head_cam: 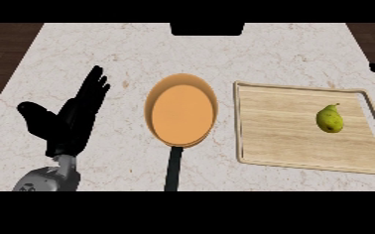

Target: Pick the pear from the tray and place it in the pot

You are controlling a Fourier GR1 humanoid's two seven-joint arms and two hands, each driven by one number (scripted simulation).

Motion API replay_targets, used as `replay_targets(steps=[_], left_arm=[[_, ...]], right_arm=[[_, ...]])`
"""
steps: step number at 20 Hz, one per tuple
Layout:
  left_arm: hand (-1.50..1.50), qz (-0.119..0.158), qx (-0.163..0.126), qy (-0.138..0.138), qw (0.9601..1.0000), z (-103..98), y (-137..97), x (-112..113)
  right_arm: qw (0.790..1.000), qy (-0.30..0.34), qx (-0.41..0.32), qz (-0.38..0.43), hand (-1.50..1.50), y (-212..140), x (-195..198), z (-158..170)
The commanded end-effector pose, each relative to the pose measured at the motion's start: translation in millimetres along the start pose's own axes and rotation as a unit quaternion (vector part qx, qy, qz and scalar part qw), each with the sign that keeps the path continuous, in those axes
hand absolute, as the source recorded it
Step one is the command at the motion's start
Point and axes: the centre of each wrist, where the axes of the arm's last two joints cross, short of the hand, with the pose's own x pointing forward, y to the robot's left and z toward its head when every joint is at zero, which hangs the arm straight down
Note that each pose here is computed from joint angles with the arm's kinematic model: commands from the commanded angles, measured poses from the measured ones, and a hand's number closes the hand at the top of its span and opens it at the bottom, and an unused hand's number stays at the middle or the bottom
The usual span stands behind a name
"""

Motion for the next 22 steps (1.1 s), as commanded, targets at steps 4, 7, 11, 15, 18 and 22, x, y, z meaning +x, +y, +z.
replay_targets(steps=[4,7,11,15,18,22], left_arm=[[0.0,-0.003,0.001,0.003,1.0,-4,-4,-19],[0.0,-0.002,-0.003,-0.008,1.0,-4,-5,-4],[0.0,0.004,0.002,-0.005,1.0,-6,6,0],[0.0,-0.007,-0.007,-0.004,0.9999,-11,17,-1],[0.0,0.001,-0.005,-0.002,1.0,3,7,1],[0.0,-0.013,0.003,-0.001,0.9999,-2,2,-4]], right_arm=[[1.0,0.014,0.004,-0.009,-1.5,9,9,-11],[0.999,0.032,-0.003,-0.016,-1.5,37,4,-26],[0.998,0.065,0.004,0.016,-1.5,37,14,-27],[0.997,0.071,0.008,0.023,-1.5,66,5,-56],[0.997,0.066,0.015,0.027,-1.5,42,9,-46],[0.994,0.084,0.032,0.059,-1.5,63,29,-69]])
